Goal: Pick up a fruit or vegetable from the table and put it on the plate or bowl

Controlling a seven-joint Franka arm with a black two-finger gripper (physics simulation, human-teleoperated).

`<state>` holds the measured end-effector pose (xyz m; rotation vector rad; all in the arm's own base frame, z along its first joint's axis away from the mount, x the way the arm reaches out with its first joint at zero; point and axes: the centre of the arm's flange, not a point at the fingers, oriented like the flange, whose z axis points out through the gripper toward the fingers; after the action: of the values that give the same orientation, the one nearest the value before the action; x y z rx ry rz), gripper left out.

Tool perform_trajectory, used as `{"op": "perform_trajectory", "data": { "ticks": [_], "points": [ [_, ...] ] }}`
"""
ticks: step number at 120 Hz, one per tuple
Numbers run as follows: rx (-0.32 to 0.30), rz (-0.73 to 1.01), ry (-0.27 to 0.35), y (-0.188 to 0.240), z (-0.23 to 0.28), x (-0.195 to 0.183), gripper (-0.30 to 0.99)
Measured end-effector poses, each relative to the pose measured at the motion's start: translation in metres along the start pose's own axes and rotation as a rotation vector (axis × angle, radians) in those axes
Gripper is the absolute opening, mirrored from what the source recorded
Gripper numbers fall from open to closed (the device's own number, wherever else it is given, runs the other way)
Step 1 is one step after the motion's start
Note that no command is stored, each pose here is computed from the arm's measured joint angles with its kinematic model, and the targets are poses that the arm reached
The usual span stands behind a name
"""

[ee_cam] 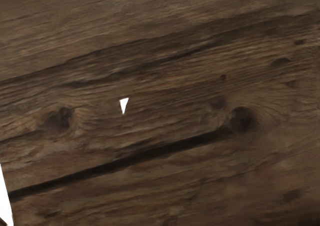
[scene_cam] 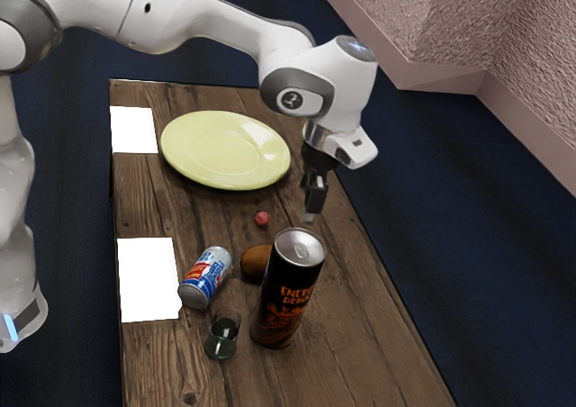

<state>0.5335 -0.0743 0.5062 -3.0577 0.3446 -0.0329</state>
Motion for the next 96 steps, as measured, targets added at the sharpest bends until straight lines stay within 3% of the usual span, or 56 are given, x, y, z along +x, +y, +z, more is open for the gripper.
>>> {"op": "perform_trajectory", "data": {
  "ticks": [18, 52, 96],
  "points": [
    [-0.01, -0.112, -0.022, -0.038, 0.019, -0.019, 0.69],
    [-0.049, -0.169, -0.093, -0.034, 0.065, -0.037, 0.69],
    [-0.082, -0.23, -0.126, -0.039, 0.095, -0.05, 0.69]
  ]
}}
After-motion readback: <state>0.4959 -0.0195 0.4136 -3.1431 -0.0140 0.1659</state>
